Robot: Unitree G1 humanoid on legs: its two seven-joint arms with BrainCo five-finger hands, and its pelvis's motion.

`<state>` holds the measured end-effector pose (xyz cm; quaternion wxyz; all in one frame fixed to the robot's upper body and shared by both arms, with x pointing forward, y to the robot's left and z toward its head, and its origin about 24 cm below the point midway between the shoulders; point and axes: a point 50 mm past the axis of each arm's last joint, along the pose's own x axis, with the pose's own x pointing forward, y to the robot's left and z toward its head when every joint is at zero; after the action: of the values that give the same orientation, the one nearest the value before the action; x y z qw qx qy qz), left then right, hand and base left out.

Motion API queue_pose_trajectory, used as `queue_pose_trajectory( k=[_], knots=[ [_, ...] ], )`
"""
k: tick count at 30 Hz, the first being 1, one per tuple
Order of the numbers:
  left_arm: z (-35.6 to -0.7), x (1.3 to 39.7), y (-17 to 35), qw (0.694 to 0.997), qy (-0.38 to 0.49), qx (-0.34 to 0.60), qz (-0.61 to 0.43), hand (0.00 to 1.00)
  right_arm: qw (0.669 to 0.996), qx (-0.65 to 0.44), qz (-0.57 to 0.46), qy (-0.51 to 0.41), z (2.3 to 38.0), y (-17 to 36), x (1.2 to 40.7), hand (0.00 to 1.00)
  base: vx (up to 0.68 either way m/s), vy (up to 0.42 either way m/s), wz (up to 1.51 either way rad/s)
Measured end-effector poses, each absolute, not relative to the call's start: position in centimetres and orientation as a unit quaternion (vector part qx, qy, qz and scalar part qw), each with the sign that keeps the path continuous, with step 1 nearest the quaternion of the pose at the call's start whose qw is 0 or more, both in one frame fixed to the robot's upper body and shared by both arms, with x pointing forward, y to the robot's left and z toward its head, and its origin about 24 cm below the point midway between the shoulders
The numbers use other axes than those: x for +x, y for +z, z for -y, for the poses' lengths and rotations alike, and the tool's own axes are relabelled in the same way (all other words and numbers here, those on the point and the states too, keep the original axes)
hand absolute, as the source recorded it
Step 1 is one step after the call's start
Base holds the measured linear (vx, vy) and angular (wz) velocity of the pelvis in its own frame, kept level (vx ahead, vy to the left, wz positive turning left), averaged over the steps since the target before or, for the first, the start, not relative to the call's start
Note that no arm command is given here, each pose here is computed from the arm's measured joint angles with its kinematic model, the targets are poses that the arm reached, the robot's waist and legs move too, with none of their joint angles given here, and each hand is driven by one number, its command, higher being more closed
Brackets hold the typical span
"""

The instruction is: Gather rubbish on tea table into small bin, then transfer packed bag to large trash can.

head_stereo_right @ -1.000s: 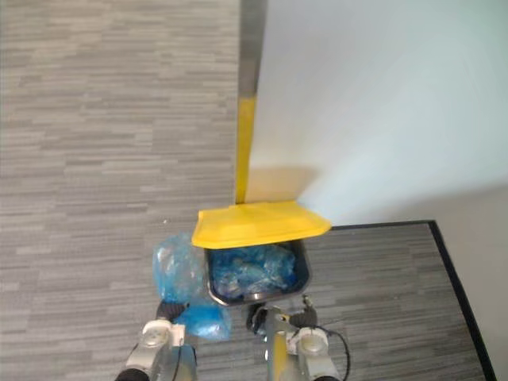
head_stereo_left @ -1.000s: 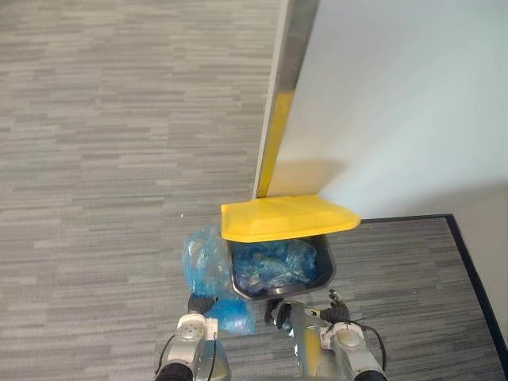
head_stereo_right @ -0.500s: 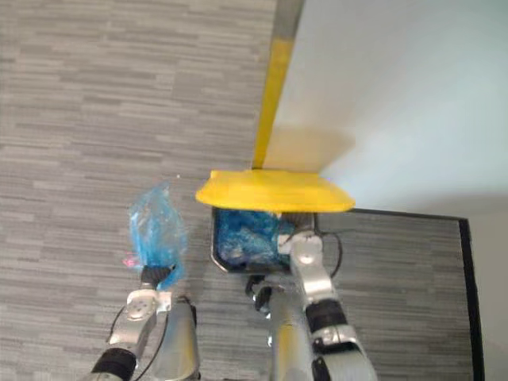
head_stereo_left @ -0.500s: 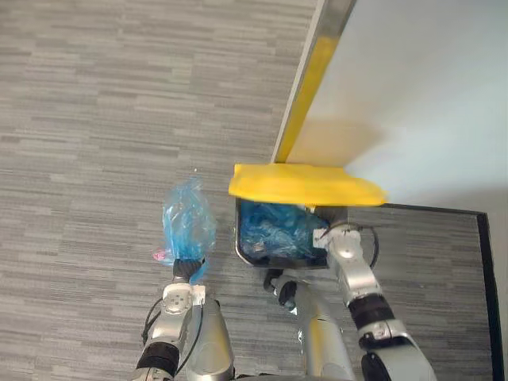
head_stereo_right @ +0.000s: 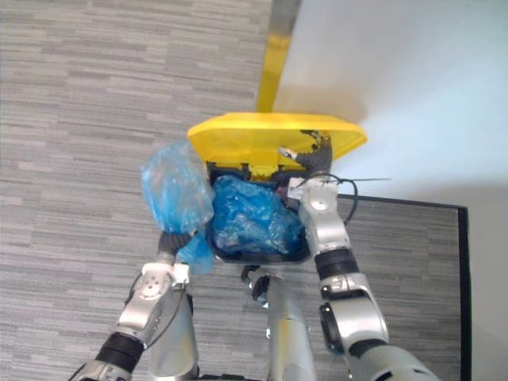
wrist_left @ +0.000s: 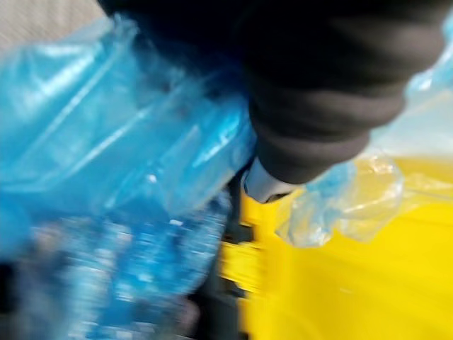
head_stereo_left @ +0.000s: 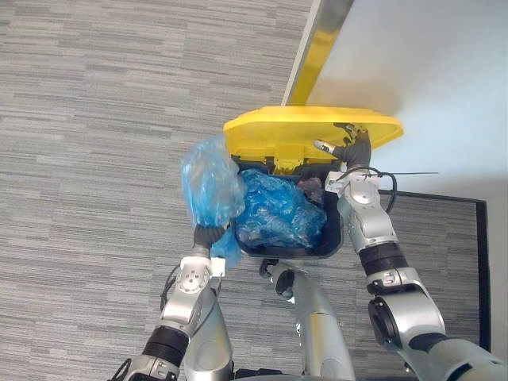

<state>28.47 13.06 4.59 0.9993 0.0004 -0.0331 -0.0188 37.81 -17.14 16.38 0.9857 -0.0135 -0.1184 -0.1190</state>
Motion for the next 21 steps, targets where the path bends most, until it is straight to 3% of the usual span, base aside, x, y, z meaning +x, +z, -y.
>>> queue_pose_trajectory(
  k=[5, 10, 21],
  knots=[
    [-8.6, 28.8, 9.3, 0.983, -0.125, -0.024, 0.131, 1.00, 0.980, -0.048, 0.131, -0.140, 19.5, 17.8, 38.1, 0.00, -0.02, -0.023, 0.08],
    [-3.9, 28.2, 12.8, 0.954, -0.221, -0.056, 0.196, 1.00, 0.980, -0.040, 0.143, -0.134, 19.6, 18.9, 38.3, 0.00, 0.00, 0.000, 0.00],
    [-0.2, 27.5, 15.2, 0.931, -0.268, -0.028, 0.245, 1.00, 0.978, -0.030, 0.167, -0.119, 18.8, 20.8, 38.6, 0.00, -0.01, -0.004, -0.08]
  ],
)
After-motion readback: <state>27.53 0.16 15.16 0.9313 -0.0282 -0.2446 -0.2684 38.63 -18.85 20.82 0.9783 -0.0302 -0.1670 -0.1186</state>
